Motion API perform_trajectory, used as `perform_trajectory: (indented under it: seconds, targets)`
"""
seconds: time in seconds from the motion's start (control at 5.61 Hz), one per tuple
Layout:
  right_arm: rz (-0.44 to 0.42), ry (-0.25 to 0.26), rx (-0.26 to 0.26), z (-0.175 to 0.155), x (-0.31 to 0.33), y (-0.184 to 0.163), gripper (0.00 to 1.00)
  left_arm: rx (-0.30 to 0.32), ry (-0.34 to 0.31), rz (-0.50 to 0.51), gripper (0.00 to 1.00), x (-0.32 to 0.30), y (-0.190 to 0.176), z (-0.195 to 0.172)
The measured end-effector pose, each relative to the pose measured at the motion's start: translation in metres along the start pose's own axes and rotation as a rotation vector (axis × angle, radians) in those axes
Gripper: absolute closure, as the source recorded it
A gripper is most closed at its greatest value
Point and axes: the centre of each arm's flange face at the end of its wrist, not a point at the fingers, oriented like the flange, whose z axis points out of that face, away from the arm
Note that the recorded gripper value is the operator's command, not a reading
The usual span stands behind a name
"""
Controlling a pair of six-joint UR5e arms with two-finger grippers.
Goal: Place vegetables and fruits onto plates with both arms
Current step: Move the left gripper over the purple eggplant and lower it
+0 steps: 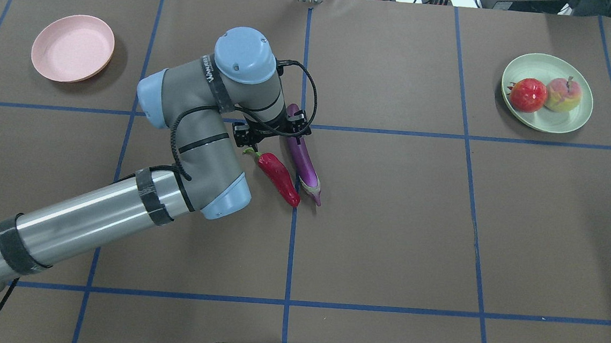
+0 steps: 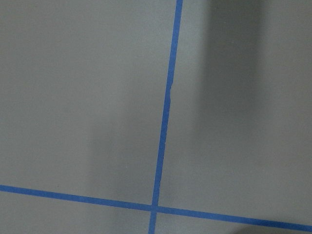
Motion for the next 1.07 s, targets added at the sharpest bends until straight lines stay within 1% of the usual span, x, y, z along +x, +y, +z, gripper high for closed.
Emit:
perform_trajectory:
  seconds: [0.36,0.71,1.07]
  targets:
    - [-0.003,0.003,0.002,-0.001,0.000,-0.002,0.00,0.008,-0.019,0.020,0.01,0.021,-0.003,0.009]
    - [-0.002,0.004,0.002,-0.001,0.000,-0.003,0.00,0.008,-0.032,0.014,0.02,0.040,-0.007,0.012]
    - [0.000,0.005,0.000,0.000,0.001,-0.003,0.00,0.001,-0.052,0.011,0.06,0.042,-0.009,0.022]
